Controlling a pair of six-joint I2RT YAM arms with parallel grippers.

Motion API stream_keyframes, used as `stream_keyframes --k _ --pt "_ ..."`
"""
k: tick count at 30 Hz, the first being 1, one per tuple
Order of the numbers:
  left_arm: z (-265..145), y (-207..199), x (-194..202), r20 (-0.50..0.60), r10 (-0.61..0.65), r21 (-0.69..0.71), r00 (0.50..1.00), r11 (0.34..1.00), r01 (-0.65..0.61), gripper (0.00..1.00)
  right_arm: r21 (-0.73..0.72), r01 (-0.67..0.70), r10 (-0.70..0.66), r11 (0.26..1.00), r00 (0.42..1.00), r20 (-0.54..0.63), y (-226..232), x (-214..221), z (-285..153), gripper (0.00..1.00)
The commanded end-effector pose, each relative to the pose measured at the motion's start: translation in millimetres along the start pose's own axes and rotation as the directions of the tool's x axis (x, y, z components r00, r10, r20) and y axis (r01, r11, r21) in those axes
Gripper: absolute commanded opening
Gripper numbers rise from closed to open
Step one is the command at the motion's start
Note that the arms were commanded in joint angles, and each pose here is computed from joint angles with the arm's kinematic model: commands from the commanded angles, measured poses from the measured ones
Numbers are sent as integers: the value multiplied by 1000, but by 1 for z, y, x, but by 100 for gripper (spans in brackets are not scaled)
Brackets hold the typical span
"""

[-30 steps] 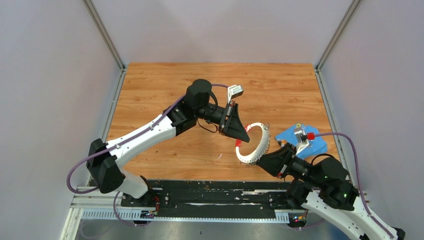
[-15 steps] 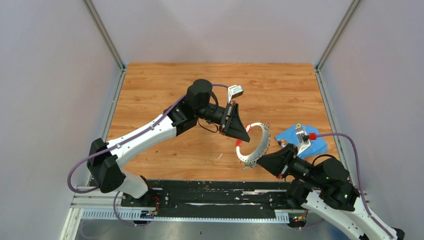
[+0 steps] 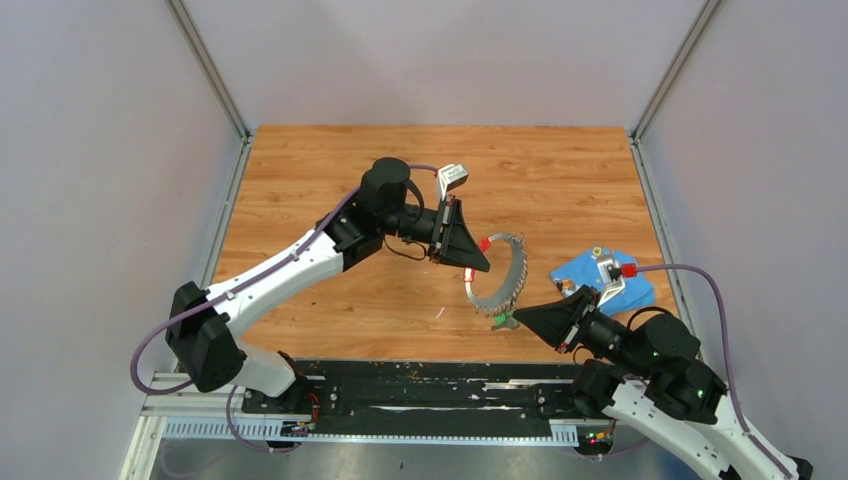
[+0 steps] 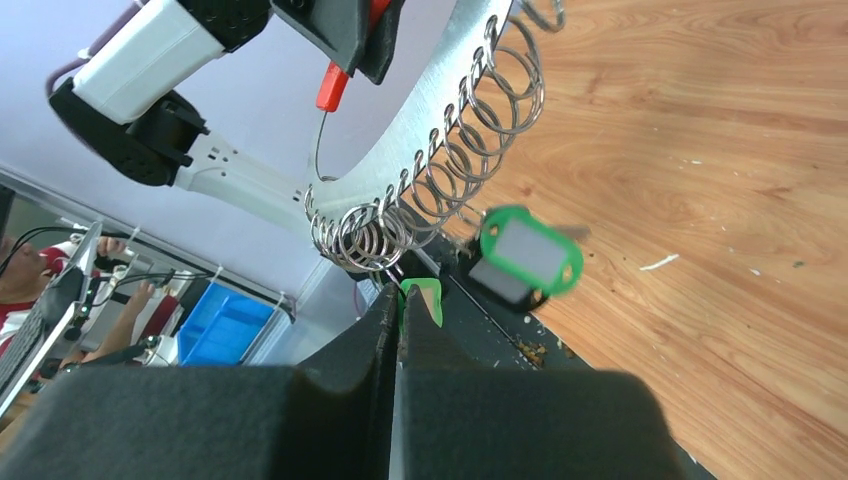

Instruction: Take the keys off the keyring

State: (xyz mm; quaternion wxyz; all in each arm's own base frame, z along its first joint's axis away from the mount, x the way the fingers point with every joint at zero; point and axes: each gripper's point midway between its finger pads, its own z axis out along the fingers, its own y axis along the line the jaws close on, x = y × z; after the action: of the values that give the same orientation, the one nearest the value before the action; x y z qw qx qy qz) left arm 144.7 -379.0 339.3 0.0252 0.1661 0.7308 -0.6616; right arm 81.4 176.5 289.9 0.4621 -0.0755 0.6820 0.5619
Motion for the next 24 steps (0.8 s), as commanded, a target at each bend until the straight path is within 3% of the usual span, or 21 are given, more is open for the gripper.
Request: stream_keyframes --k 1,10,24 --pt "-11 4 -5 65 -9 -19 998 1000 10 0 88 8 -7 996 1000 -17 -13 1 -7 1" --pt "-11 28 1 69 -44 -56 997 997 48 0 242 65 -72 968 997 21 -32 -20 -11 1" --pt "-7 35 3 70 -83 -71 994 994 87 0 292 99 -135 951 985 107 -42 -38 2 1"
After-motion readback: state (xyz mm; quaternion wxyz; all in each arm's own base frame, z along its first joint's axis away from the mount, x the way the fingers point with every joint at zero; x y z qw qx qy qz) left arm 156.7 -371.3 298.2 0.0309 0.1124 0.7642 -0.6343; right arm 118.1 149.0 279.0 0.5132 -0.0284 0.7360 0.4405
